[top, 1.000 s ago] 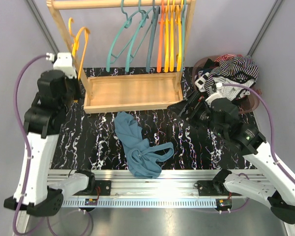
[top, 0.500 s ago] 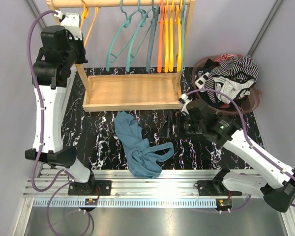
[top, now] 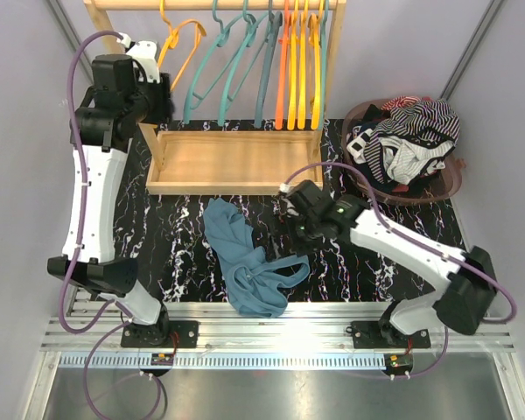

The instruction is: Remove the tank top from the hanger

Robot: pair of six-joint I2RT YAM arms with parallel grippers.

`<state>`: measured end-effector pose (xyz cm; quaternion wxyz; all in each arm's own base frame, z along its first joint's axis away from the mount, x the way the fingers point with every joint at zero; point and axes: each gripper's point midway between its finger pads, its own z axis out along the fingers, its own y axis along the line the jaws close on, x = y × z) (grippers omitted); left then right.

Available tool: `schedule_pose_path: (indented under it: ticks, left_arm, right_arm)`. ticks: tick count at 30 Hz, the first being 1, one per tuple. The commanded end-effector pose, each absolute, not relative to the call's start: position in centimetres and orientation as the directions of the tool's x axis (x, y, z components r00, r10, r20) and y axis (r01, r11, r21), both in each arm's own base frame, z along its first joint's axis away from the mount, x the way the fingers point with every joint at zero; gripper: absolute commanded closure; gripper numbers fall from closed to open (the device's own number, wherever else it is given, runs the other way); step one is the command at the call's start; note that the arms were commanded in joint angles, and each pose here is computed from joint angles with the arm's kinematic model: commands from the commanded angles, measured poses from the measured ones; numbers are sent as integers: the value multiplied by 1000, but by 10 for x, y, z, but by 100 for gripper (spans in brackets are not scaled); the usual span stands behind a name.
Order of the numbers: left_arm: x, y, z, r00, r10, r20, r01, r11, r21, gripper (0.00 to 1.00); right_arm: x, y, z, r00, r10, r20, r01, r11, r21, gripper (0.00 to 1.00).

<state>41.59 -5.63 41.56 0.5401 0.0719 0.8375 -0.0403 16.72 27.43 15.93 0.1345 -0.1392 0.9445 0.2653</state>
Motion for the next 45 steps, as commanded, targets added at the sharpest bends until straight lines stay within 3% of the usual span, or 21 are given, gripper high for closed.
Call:
schedule_pose_path:
  ticks: [1, 2, 4, 6, 7, 8, 10, 11, 20, 21, 22, 23, 24, 25, 26, 27, 33, 38, 43, 44, 45]
  left_arm:
    - [403, -60, 427, -384, 24, -923, 163, 986, -42, 21]
    - [396, -58, 437, -355, 8, -935, 153, 987, -50, 1]
    - [388, -53, 427, -368, -25, -929, 108, 992, -70, 1]
    - [361, -43, 450, -275, -86, -958, 56, 993, -105, 1]
    - [355, -42, 427, -311, -114, -944, 32, 991, -130, 1]
    - [330, -38, 452, -203, -139, -969, 36, 988, -149, 1]
    - [314, -33, 421, -218, -168, -961, 0, 985, -172, 1]
    - [291, -28, 434, -145, -184, -972, 0, 983, -185, 1]
    - [252, -35, 357, -251, -237, -939, 14, 969, -248, 1]
    - [251, -37, 346, -273, -234, -933, 21, 968, -249, 1]
    - [250, -42, 344, -276, -234, -932, 48, 965, -256, 1]
    - [246, -50, 340, -288, -232, -929, 93, 959, -268, 1]
    - [245, -50, 338, -288, -232, -929, 93, 959, -268, 1]
    - [242, -58, 338, -295, -229, -928, 141, 950, -279, 1]
    - [239, -62, 338, -293, -228, -928, 163, 945, -284, 1]
    - [238, -65, 333, -309, -230, -923, 172, 941, -292, 1]
    - [236, -90, 321, -366, -242, -899, 270, 896, -351, 1]
    - [237, -121, 306, -459, -231, -858, 371, 827, -422, 1]
    - [242, -135, 297, -503, -198, -841, 422, 793, -439, 1]
    - [242, -137, 296, -511, -196, -837, 425, 789, -444, 1]
    - [244, -139, 295, -518, -191, -834, 428, 786, -446, 1]
  right_arm:
    - [186, 316, 163, -853, -282, -439, -473, 773, 423, 0]
    - [189, 324, 160, -840, -303, -450, -497, 764, 413, 0]
    - [185, 344, 154, -811, -355, -464, -547, 740, 390, 0]
    - [186, 363, 135, -794, -403, -455, -579, 731, 363, 0]
    - [178, 372, 115, -788, -446, -424, -594, 732, 335, 0]
    - [177, 378, 107, -780, -465, -419, -605, 730, 317, 0]
    - [175, 391, 82, -766, -507, -395, -619, 748, 241, 0]
    - [173, 391, 74, -767, -518, -378, -616, 759, 210, 0]
    - [207, 353, 14, -831, -444, -334, -425, 896, -132, 4]
    - [210, 344, 8, -846, -424, -323, -400, 906, -139, 9]
    - [211, 342, 7, -858, -401, -320, -385, 916, -117, 26]
    - [215, 334, 7, -892, -327, -313, -324, 944, -61, 59]
    - [221, 325, -1, -901, -306, -309, -301, 951, -65, 60]
    - [222, 324, 11, -914, -245, -323, -258, 966, -3, 86]
    - [230, 318, 17, -917, -200, -346, -221, 975, 22, 100]
    - [235, 296, 13, -929, -158, -334, -172, 985, 12, 100]
    - [260, 212, 87, -890, 126, -439, 88, 990, 107, 100]
    - [324, 107, 210, -638, 435, -635, 301, 900, 314, 100]
    - [411, 29, 317, -435, 465, -771, 314, 881, 354, 100]
    - [427, 17, 372, -329, 480, -813, 286, 872, 398, 100]
    - [449, 3, 372, -324, 494, -807, 302, 862, 407, 100]
